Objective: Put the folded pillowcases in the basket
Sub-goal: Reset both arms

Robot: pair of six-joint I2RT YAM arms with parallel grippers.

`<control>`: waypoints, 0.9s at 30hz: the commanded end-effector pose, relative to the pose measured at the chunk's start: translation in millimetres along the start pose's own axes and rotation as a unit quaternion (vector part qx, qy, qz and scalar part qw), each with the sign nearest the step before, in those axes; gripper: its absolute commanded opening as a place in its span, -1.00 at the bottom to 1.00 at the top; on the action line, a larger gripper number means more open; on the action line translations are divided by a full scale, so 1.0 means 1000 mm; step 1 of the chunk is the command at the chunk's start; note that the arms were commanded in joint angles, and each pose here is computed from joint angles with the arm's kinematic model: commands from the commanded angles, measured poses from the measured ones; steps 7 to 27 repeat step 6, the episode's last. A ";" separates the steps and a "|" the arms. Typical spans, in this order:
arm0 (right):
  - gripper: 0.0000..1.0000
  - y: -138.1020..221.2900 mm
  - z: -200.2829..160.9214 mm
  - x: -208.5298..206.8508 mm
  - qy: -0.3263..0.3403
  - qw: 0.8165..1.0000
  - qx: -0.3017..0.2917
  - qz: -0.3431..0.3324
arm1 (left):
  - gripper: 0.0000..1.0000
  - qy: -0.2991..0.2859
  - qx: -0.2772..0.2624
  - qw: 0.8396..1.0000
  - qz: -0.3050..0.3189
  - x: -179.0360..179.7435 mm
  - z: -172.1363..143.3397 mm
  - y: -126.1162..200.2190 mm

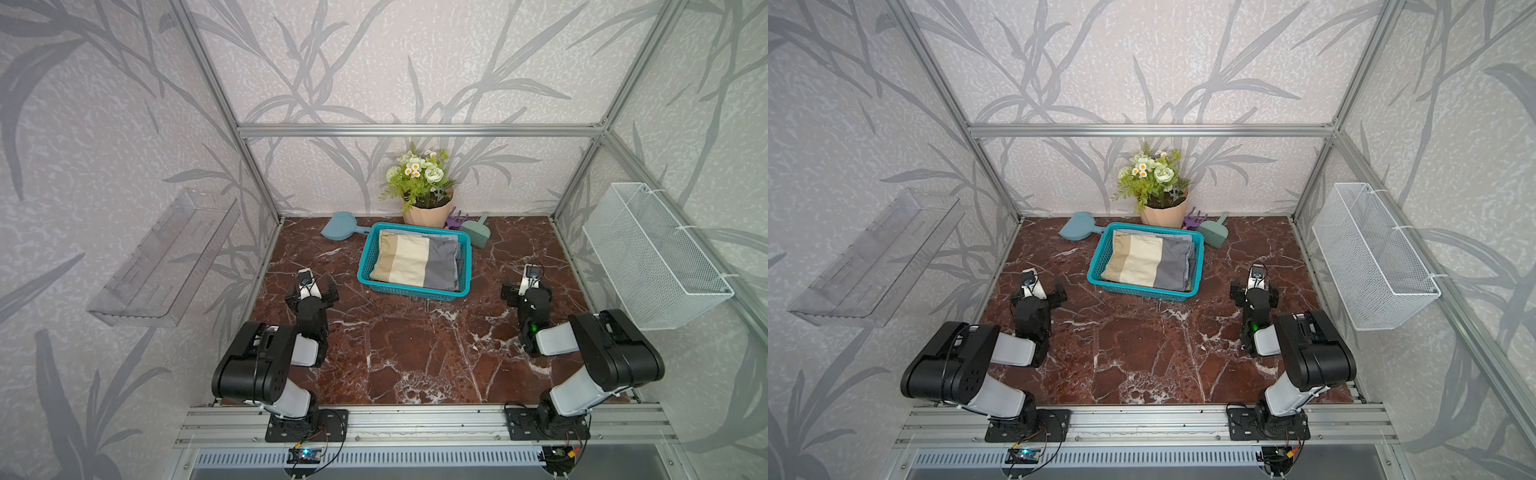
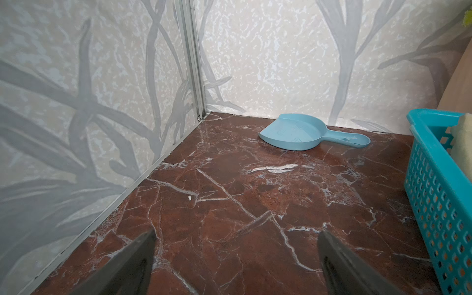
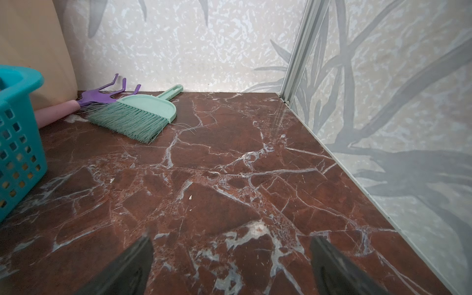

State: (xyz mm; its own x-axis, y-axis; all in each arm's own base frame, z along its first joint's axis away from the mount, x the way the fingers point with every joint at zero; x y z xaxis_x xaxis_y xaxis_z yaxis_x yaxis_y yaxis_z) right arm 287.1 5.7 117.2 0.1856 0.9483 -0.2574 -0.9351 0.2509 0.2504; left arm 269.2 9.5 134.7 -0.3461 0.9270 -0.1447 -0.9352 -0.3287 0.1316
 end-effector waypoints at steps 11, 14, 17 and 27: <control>0.98 -0.003 0.007 0.000 -0.005 1.000 -0.016 -0.005 | 1.00 0.004 -0.012 1.000 -0.007 -0.002 0.007 -0.002; 0.98 -0.003 0.007 0.000 -0.005 1.000 -0.016 -0.005 | 1.00 0.004 -0.012 1.000 -0.007 -0.002 0.007 -0.002; 0.98 -0.003 0.007 0.000 -0.005 1.000 -0.016 -0.005 | 1.00 0.004 -0.012 1.000 -0.007 -0.002 0.007 -0.002; 0.98 -0.003 0.007 0.000 -0.005 1.000 -0.016 -0.005 | 1.00 0.004 -0.012 1.000 -0.007 -0.002 0.007 -0.002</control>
Point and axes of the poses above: each gripper's point midway between its finger pads, its own y axis back along the fingers, its own x axis along the line the jaws close on, z = x × y, the point moved 10 cm from there along y, back along the fingers, and after that the axes turned 10 degrees about y, right-handed, at the moved point
